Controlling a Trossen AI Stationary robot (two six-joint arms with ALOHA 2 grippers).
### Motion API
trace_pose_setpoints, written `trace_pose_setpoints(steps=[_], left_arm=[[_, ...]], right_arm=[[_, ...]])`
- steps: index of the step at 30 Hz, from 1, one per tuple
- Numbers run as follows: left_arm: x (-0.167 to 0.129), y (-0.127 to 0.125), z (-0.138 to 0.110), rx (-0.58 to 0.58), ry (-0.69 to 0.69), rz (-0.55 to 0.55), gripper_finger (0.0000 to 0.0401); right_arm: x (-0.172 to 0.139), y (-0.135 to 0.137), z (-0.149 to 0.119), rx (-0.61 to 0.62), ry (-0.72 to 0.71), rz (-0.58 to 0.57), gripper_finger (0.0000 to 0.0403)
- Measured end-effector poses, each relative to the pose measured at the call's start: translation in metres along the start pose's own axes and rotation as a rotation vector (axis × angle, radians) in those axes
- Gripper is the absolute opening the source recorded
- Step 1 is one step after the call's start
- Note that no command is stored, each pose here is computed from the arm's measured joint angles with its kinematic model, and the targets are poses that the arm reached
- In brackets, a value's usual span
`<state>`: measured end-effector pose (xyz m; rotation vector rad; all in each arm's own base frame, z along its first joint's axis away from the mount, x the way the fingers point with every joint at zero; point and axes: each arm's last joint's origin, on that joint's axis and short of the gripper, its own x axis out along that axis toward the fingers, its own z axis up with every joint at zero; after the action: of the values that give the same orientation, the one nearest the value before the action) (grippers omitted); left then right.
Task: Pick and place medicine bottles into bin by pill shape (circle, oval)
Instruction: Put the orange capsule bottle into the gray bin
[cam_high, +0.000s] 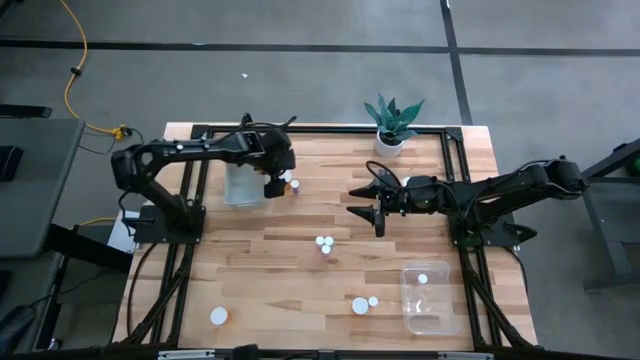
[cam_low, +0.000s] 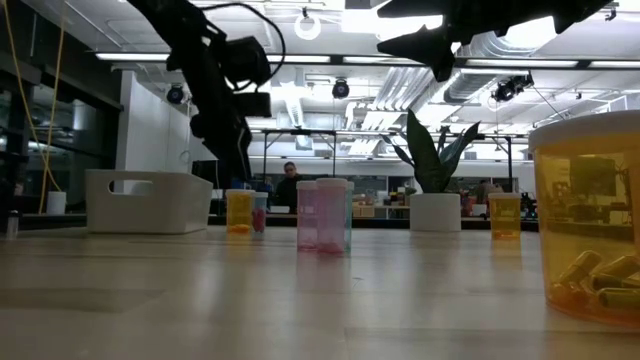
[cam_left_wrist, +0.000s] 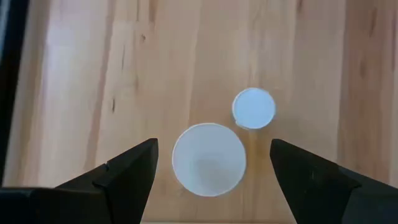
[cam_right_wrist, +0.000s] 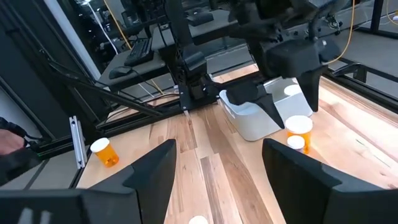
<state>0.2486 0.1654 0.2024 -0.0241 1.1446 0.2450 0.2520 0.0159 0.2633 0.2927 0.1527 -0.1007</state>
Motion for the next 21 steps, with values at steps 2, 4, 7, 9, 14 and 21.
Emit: trace_pose_setpoints(steps=[2,4,7,9,14,21], left_arm=[[0.005,0.003,-0.002,-0.008,0.012,-0.012,0.0298],[0.011,0.004,-0.003,-0.015,0.029,-0.032,0.0298],[0.019,0.004,-0.005,-0.019,0.053,-0.05,0.0298],[0.023,0.004,-0.005,-0.02,0.065,-0.056,0.0298],[0.029,0.004,-0.006,-0.021,0.078,-0.062,0.0298],[0.027,0.005,-0.005,-0.018,0.069,-0.048,0.0269]], right_arm=[[0.0,0.0,0.0,0.0,0.003,-0.001,0.0232],[0.0,0.0,0.0,-0.001,0.003,-0.002,0.0232],[0.0,0.0,0.0,0.0,0.004,-0.003,0.0232],[0.0,0.0,0.0,0.0,0.003,-0.004,0.0232],[0.0,0.0,0.0,0.002,0.003,-0.004,0.0232],[0.0,0.0,0.0,0.002,0.003,-0.004,0.0232]])
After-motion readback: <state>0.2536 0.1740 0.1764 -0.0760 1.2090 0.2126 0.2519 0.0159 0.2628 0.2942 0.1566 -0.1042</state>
